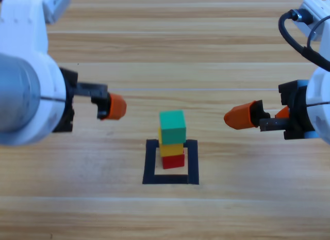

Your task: Stack the blocks in the rectangular block: red at the bottom, yellow in the middle, green on top

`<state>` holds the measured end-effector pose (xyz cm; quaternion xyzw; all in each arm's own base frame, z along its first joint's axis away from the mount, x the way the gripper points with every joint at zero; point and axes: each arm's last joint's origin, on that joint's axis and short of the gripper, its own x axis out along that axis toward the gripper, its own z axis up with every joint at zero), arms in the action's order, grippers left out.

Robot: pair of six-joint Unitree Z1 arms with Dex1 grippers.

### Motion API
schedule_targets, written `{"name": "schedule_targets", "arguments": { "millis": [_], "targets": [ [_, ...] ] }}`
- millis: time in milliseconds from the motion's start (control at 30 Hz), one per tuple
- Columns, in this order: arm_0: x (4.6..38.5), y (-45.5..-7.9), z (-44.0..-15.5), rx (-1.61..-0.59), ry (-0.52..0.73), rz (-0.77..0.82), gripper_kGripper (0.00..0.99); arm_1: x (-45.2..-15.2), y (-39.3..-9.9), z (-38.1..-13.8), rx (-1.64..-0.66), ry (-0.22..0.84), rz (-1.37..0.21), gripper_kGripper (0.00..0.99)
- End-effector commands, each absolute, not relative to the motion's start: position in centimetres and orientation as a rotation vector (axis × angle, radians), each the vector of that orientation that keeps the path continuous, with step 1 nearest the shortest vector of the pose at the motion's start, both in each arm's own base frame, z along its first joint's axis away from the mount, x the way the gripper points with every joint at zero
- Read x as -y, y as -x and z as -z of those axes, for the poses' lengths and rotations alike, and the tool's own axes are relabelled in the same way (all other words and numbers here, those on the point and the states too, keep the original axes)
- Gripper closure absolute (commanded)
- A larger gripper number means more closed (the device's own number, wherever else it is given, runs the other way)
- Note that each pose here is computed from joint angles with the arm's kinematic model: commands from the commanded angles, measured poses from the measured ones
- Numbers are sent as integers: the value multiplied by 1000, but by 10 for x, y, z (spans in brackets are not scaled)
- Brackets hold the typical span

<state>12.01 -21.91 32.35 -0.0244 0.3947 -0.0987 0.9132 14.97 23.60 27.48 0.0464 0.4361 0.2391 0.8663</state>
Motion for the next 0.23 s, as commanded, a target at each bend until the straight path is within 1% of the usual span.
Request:
{"name": "schedule_targets", "arguments": {
  "millis": [33, 233],
  "targets": [
    [219, -116, -305, -809, -8, 220, 0, -227, -154, -270, -900, -99, -466, 0],
    [217, -115, -305, -802, -10, 227, 0, -227, -154, -270, -901, -99, -467, 0]
  ]
}}
